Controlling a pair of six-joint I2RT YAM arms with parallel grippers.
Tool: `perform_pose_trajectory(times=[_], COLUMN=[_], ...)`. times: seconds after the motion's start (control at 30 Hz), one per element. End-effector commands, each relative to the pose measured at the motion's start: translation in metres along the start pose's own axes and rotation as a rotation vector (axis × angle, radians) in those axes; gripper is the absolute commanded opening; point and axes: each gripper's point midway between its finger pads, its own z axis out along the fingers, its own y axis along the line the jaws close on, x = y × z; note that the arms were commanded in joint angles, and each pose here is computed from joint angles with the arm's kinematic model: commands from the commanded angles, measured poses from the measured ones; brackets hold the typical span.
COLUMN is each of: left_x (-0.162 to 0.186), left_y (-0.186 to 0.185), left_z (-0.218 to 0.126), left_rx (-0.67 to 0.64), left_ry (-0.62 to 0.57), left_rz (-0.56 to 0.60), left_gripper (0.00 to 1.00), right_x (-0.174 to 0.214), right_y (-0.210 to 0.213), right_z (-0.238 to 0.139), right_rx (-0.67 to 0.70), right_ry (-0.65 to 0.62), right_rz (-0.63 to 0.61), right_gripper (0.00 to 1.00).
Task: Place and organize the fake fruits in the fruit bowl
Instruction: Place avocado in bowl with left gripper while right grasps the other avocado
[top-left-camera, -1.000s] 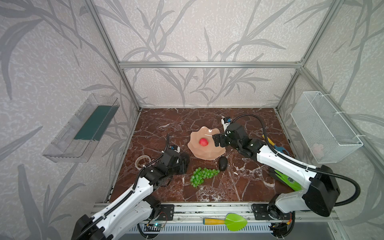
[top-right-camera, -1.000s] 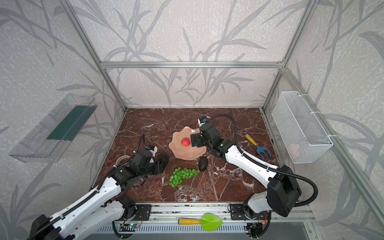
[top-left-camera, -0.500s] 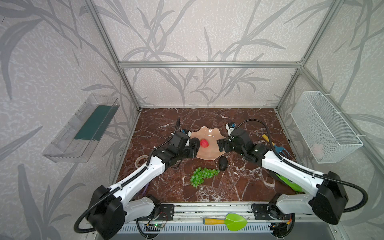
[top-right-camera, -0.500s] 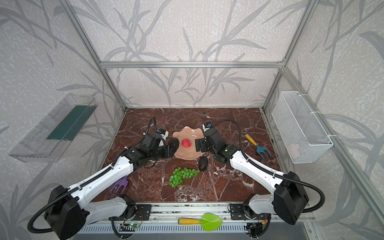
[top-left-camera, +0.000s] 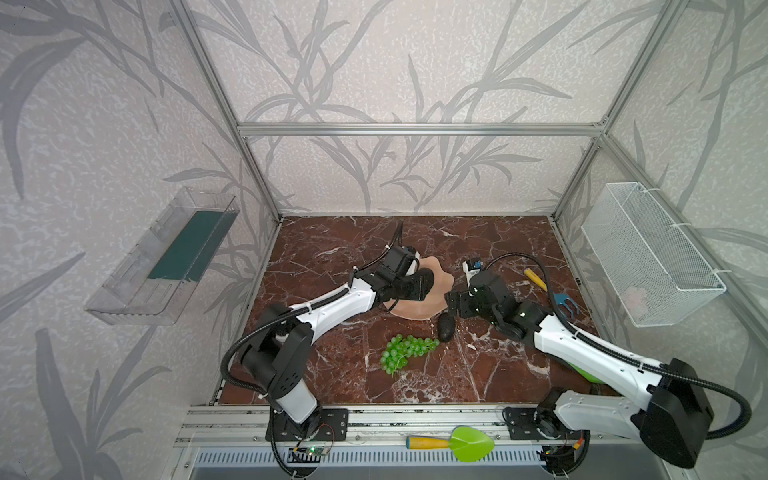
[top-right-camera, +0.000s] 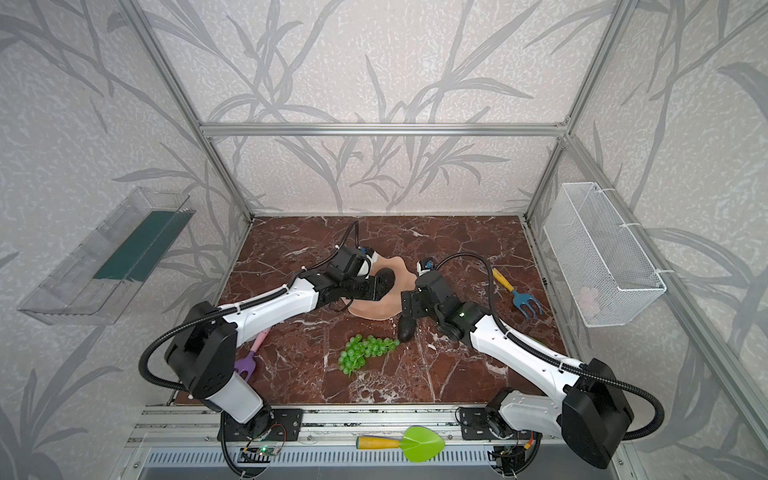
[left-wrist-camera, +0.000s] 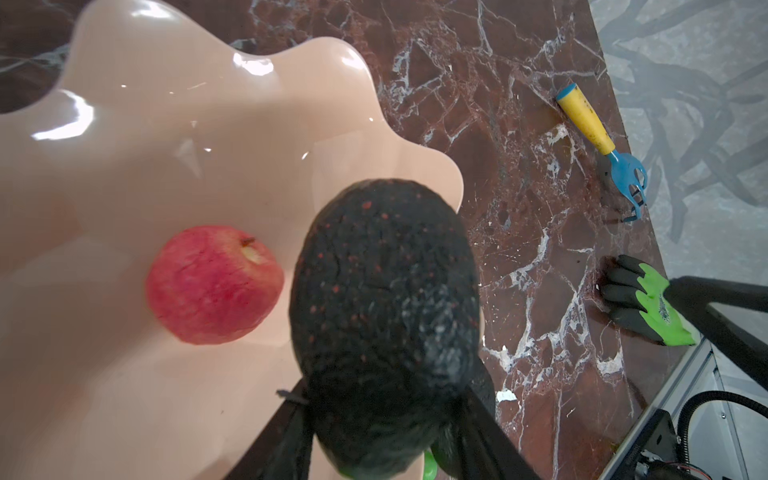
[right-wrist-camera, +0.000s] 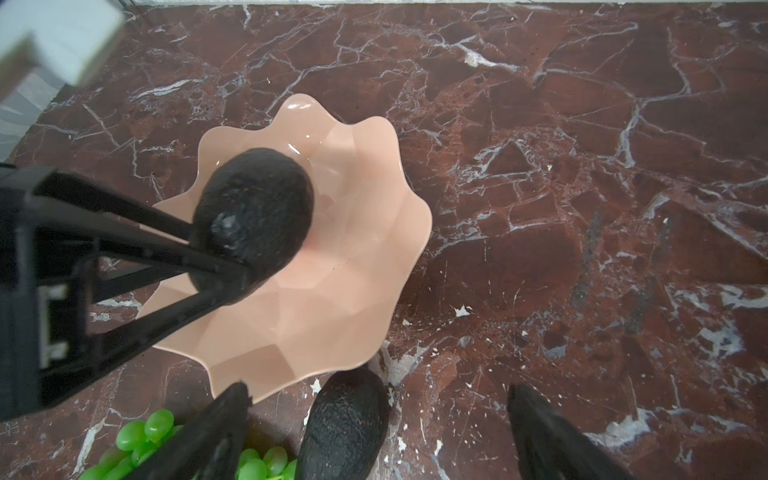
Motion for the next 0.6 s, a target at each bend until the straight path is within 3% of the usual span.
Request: perform_pose_trajectory(times=[0.0, 0.4, 0.57], left_x=[0.005, 0.015, 0.018], left_y=[-0.002, 0.017, 0.018], left_z=[0.015, 0.054, 0.059], left_rx=[-0.008, -0.073, -0.076], left_ry=[0.054, 0.113, 0.125], left_rz=[0.007, -0.048, -0.065], left_gripper=[0.50, 0.48, 0.55], right_x=[0.003, 0.031, 0.043], right_y=[-0.007, -0.008, -0.007], right_z=[-0.006, -0.004, 0.000], right_rx=[0.013, -0.021, -0.034], right_ry=[-0.002, 0.053, 0.084], right_rz=[0.026, 0.076, 0.099], right_gripper=[0.96, 0.96, 0.96])
